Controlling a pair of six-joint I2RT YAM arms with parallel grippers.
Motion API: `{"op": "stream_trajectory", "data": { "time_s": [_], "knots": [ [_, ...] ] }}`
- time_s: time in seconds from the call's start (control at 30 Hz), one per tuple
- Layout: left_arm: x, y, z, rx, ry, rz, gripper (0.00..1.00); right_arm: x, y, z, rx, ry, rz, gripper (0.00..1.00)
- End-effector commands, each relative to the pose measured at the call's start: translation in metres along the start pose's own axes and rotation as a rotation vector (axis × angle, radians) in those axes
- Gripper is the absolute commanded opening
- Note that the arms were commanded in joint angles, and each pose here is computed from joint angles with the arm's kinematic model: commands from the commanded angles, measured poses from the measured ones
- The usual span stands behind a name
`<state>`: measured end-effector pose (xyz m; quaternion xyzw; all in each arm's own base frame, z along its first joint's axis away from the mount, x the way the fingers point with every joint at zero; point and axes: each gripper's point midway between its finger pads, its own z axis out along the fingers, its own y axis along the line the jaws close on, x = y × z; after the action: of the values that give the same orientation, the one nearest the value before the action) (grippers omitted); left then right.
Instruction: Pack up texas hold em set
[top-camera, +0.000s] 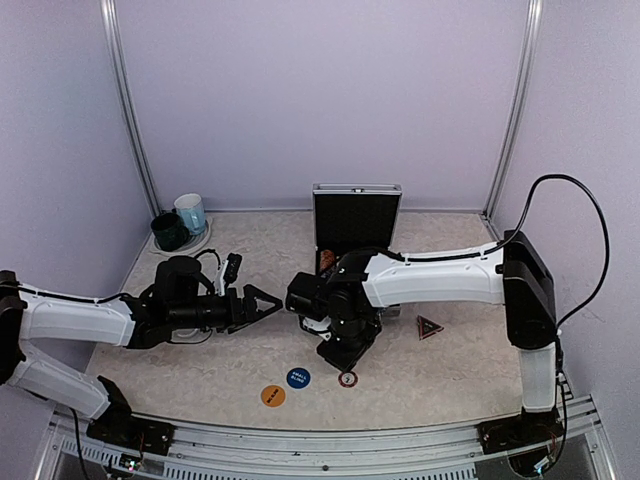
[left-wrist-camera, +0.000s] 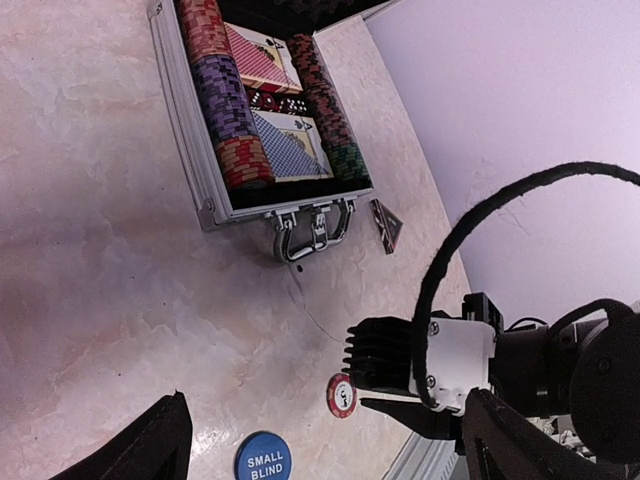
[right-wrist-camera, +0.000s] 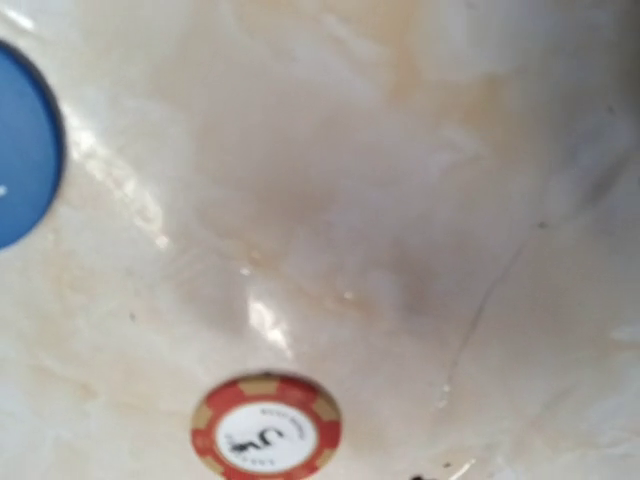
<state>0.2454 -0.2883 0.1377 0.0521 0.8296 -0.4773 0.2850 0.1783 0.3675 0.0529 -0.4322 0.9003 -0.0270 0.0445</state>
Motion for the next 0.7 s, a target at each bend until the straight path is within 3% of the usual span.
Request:
{"op": "stream_trajectory", "data": {
  "time_s": [0.0, 0.17, 0.33, 0.67],
  "knots": [
    [0.000, -0.003, 0.000, 0.021, -0.006, 0.006, 0.93, 0.007, -0.001, 0.000, -0.040, -0.005, 0.032, 0.38],
    [0.000, -0.004, -0.001, 0.024, -0.010, 0.007, 0.93, 0.016, -0.007, 0.010, -0.088, -0.008, 0.082, 0.34],
    [0.003, -0.005, 0.000, 0.022, -0.002, 0.005, 0.93, 0.008, 0.010, 0.003, -0.211, -0.073, 0.104, 0.38],
    [0.004, -0.006, 0.002, 0.023, 0.002, 0.006, 0.93, 0.002, 0.020, 0.009, -0.257, -0.085, 0.121, 0.40]
  ]
}}
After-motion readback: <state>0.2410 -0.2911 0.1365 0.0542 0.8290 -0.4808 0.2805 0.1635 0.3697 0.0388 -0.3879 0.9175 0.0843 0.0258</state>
